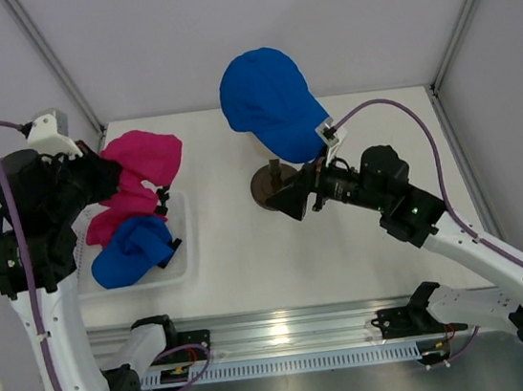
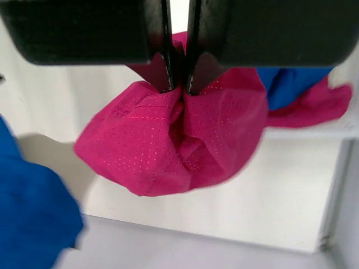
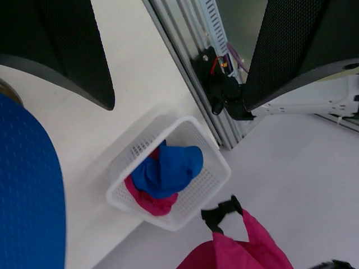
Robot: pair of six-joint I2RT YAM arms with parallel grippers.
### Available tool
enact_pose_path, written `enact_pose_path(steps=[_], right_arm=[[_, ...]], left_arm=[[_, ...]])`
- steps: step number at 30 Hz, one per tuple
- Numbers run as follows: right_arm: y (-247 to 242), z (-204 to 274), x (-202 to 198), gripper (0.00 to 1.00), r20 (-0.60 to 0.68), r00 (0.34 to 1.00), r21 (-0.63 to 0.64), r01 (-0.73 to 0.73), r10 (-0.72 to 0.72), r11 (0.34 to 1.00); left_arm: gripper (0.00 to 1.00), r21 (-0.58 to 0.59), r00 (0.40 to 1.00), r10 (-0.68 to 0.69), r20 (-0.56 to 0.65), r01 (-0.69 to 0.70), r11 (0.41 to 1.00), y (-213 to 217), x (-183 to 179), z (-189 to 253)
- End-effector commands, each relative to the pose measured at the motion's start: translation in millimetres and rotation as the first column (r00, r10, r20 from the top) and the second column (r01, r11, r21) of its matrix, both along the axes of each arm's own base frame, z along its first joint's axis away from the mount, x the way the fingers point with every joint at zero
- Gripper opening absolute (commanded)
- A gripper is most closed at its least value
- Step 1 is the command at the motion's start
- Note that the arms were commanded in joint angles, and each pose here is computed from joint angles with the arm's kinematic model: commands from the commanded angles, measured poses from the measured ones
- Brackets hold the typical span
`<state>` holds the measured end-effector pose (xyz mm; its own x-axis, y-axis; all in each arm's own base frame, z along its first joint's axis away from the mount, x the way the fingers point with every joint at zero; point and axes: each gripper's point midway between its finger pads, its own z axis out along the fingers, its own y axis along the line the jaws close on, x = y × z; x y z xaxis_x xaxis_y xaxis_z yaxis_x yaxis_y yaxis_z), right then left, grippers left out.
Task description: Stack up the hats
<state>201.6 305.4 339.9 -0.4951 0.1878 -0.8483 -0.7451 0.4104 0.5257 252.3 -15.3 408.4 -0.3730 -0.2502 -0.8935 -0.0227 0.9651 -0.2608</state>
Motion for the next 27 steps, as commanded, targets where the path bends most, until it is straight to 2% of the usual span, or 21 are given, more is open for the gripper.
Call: enact_pose_path(steps=[1,3,4,5,6,8,10,13,15,16,17,18,20,22,25,26,27], right_arm=[[1,64,-2,1.00,0.120,0.993,0.106,-0.006,-0.006,0.994],[-2,66,6,0.99,0.108,0.993,0.086,0.040,-0.049,0.996],[-3,81,10,0.99,0.115,0.991,0.101,0.061,-0.073,0.993],[-7,82,16,0.99,0.098,0.989,0.092,0.105,-0.114,0.990],[-9,88,19,0.99,0.094,0.987,0.096,0.123,-0.132,0.988],[-15,106,24,0.99,0.091,0.979,0.121,0.172,-0.183,0.978],[-18,119,28,0.99,0.097,0.973,0.144,0.195,-0.210,0.970],[-22,144,35,1.00,0.105,0.963,0.181,0.227,-0.248,0.957],[-20,161,38,1.00,0.112,0.964,0.190,0.218,-0.241,0.957],[-17,161,38,1.00,0.111,0.969,0.175,0.199,-0.220,0.964],[-12,166,42,0.99,0.123,0.970,0.170,0.188,-0.210,0.967],[-8,164,44,1.00,0.123,0.973,0.158,0.175,-0.195,0.972],[-1,162,42,1.00,0.126,0.980,0.150,0.131,-0.151,0.980],[5,155,41,1.00,0.127,0.985,0.139,0.099,-0.117,0.985],[5,145,45,1.00,0.100,0.988,0.137,0.099,-0.113,0.986],[3,142,48,0.99,0.087,0.990,0.138,0.100,-0.112,0.985],[3,137,49,1.00,0.049,0.993,0.145,0.096,-0.104,0.985]], left_arm=[[0.13,0.018,0.932,-0.356,0.071,0.356,0.934,-53,-2,17],[0.11,0.065,0.892,-0.444,0.087,0.440,0.896,-67,0,22],[0.08,0.079,0.890,-0.451,0.075,0.445,0.892,-67,3,21],[0.02,0.116,0.862,-0.503,0.065,0.494,0.862,-77,4,21],[0.01,0.133,0.847,-0.529,0.056,0.519,0.845,-81,3,20],[0.01,0.185,0.806,-0.587,0.068,0.568,0.802,-92,-2,27],[0.01,0.231,0.740,-0.664,0.103,0.632,0.740,-108,-11,39],[0.01,0.292,0.671,-0.723,0.164,0.667,0.685,-120,-22,61],[0.01,0.346,0.614,-0.760,0.211,0.681,0.646,-127,-34,81],[0.01,0.375,0.562,-0.797,0.222,0.705,0.602,-132,-42,85],[0.01,0.400,0.537,-0.812,0.231,0.708,0.582,-133,-47,89],[0.01,0.420,0.517,-0.824,0.230,0.711,0.564,-134,-52,89],[0.01,0.488,0.438,-0.867,0.236,0.718,0.496,-138,-69,92],[0.01,0.518,0.395,-0.890,0.227,0.725,0.453,-139,-80,86],[0.01,0.505,0.305,-0.924,0.233,0.774,0.382,-149,-95,81],[0.01,0.491,0.258,-0.937,0.237,0.800,0.345,-155,-102,77],[0.01,0.479,0.242,-0.941,0.236,0.814,0.329,-157,-103,74]])
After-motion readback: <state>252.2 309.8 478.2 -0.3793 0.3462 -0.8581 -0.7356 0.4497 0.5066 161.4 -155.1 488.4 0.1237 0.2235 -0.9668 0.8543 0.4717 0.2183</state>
